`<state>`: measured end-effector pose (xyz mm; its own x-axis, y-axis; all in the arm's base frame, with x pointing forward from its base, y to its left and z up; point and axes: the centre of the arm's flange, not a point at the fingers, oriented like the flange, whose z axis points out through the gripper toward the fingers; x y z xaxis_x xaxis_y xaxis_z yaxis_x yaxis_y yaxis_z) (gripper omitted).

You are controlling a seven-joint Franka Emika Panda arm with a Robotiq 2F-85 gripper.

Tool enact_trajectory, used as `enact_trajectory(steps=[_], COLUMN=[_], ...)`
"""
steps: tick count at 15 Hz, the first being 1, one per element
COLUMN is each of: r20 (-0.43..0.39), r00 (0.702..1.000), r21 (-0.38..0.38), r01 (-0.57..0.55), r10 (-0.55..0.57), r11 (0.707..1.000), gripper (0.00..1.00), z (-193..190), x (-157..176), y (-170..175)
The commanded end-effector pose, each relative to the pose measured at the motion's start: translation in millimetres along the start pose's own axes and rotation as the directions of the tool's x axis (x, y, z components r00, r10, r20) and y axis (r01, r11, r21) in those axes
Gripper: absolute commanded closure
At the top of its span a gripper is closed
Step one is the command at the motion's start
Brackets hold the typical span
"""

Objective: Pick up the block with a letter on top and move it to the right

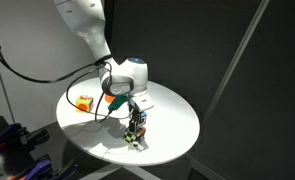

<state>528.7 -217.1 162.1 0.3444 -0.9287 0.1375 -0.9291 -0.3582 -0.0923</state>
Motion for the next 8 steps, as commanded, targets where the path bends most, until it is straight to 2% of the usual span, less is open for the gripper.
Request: enact_trajectory(steps=[1,4,8], r20=[0.023,0.03,0.028], r00=[0.996,0.971,0.89], r21=[0.006,0.026,0.047], r01=[0.086,0.236,0.453], r10=[-0.086,-0.237,-0.455], r11=[0.996,0.971,0.89], gripper=[0.0,0.0,0.0], z=[-32.5,-58.0,-89.7], x=[-16.7,-31.8,-56.1], y=[6.9,12.0,19.5])
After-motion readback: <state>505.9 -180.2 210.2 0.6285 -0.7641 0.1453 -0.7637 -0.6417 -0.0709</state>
